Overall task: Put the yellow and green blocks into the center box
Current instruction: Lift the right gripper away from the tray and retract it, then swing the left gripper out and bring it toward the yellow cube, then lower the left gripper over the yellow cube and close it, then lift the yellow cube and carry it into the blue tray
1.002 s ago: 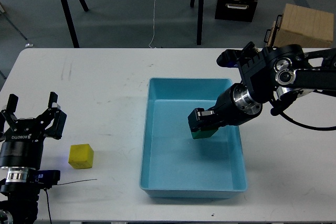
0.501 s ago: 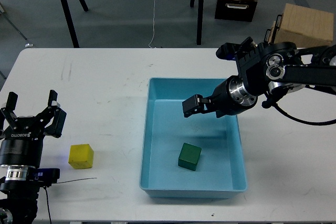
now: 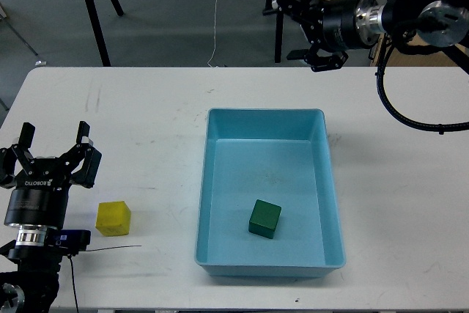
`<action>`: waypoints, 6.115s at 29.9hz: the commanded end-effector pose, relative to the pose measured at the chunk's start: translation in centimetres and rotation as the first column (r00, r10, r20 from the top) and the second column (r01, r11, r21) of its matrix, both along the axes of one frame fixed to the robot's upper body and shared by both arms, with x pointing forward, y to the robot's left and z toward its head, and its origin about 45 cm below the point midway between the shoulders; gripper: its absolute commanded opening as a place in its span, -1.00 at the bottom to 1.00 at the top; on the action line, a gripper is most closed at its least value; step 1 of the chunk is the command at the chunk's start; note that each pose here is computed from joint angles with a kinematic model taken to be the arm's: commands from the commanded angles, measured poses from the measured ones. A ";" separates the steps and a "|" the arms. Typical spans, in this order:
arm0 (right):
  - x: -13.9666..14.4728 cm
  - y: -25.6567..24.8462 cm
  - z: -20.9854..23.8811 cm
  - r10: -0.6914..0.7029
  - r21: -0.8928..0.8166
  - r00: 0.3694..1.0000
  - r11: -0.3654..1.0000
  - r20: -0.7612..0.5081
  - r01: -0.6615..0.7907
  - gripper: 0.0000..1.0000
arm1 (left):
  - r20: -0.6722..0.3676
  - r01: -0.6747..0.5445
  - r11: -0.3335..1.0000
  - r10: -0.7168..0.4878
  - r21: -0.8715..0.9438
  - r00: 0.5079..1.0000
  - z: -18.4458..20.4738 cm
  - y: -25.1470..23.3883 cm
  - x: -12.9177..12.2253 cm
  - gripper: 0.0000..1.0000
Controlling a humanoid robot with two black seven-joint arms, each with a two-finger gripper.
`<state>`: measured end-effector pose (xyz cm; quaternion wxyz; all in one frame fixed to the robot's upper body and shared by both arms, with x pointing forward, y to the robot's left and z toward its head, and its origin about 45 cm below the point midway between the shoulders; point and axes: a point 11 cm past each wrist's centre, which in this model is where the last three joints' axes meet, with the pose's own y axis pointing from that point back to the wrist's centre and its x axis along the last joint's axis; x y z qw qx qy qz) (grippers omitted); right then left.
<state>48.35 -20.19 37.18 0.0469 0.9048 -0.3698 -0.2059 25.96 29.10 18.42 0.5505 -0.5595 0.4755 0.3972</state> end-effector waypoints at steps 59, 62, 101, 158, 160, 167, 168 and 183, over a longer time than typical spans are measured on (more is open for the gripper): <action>-28.8 -16.7 -19.2 -0.425 0.739 0.762 0.263 -0.488 0.620 1.00 | 0.259 -0.179 0.879 0.066 0.441 0.964 11.1 9.9 2.3 1.00; -28.8 -16.3 -19.4 -0.419 0.747 0.762 0.245 -0.493 0.618 1.00 | 0.272 -0.162 0.779 -0.011 0.605 0.962 14.0 11.3 3.0 1.00; -28.3 -16.1 -18.9 -0.420 0.772 0.784 0.250 -0.458 0.585 1.00 | -0.727 -0.356 -0.823 -0.562 0.443 0.394 5.1 -3.7 4.8 1.00; -28.5 -16.4 -19.4 -0.424 0.761 0.773 0.248 -0.471 0.600 1.00 | -0.852 -0.389 -0.879 -0.411 0.275 0.325 -2.3 0.6 3.0 0.97; -28.5 -16.4 -19.4 -0.424 0.761 0.773 0.248 -0.471 0.600 1.00 | -0.852 -0.392 -0.877 -0.414 0.277 0.322 -2.3 0.5 2.9 0.83; -28.5 -16.5 -19.4 -0.424 0.761 0.774 0.249 -0.471 0.600 1.00 | -0.857 -0.392 -0.879 -0.405 0.270 0.318 -2.5 0.6 2.7 -0.05; -28.5 -16.4 -19.4 -0.424 0.761 0.773 0.248 -0.471 0.600 1.00 | -0.859 -0.392 -0.881 -0.400 0.264 0.320 -2.5 0.7 2.7 -0.13; -28.5 -16.4 -19.4 -0.424 0.759 0.774 0.252 -0.471 0.600 1.00 | -0.795 -0.455 -0.879 -0.374 0.141 0.477 4.0 0.3 7.6 -0.99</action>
